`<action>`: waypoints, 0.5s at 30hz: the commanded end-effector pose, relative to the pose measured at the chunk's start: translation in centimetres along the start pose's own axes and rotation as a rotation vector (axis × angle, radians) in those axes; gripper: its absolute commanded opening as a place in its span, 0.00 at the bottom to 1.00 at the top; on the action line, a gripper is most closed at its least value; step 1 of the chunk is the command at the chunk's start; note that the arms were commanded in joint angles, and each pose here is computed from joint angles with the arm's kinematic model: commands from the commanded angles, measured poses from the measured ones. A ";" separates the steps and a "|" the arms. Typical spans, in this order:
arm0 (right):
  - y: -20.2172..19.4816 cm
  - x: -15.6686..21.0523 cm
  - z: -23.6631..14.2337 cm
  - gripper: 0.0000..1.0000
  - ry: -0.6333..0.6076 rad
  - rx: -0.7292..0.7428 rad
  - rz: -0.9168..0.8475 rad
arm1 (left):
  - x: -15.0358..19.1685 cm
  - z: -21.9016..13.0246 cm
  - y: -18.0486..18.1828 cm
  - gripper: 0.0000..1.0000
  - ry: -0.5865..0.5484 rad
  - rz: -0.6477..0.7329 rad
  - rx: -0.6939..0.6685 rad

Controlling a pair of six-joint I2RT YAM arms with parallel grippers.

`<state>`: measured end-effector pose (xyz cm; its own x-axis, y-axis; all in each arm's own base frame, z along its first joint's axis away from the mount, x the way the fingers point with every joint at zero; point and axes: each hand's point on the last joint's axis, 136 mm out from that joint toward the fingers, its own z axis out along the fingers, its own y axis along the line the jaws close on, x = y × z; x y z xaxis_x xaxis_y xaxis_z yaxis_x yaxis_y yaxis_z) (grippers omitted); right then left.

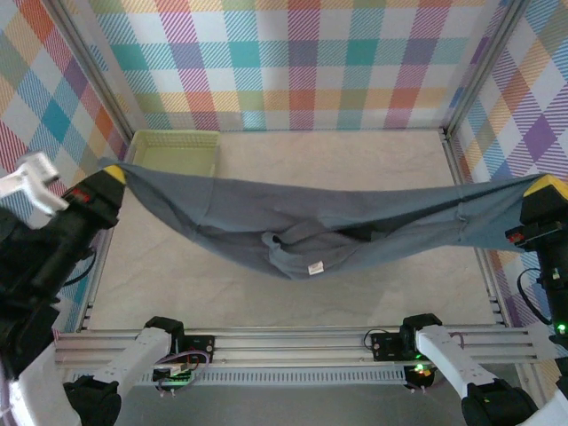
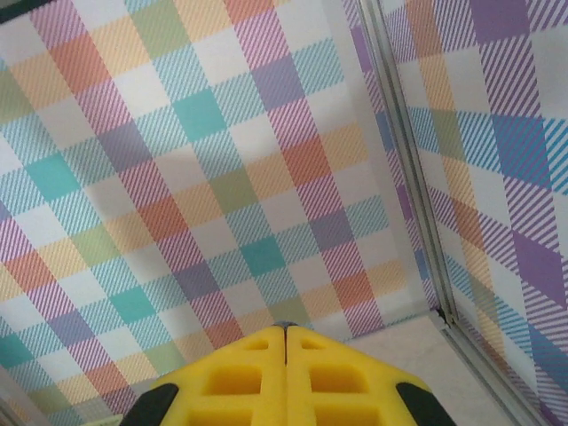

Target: Fold the inside-out t-shirt

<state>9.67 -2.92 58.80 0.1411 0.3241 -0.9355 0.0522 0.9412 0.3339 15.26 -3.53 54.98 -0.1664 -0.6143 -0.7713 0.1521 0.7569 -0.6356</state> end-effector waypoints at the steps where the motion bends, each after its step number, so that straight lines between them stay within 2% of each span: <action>1: 0.6 -0.8 2.6 0.00 -0.014 0.019 -0.021 | -0.5 1.7 0.6 0.00 -0.015 -0.008 -0.043; 3: 0.5 0.4 5.1 0.00 0.027 0.057 -0.042 | 0.2 4.0 1.7 0.00 0.021 -0.005 -0.094; 7: -0.4 4.3 11.3 0.00 0.125 0.173 -0.101 | 2.9 11.1 5.8 0.00 0.130 0.020 -0.278; 12: -2.4 12.7 20.6 0.00 0.288 0.310 -0.202 | 7.3 21.0 12.4 0.00 0.271 0.050 -0.527; 15: -4.4 19.3 25.5 0.00 0.435 0.342 -0.159 | 10.6 26.4 17.0 0.00 0.360 0.016 -0.644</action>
<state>33.96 -2.28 44.65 -0.3019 0.2188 -0.9279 0.3287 0.9375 0.1141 38.96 -4.85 38.24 -0.4968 -0.5488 -0.6723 -0.3213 0.8360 -0.4449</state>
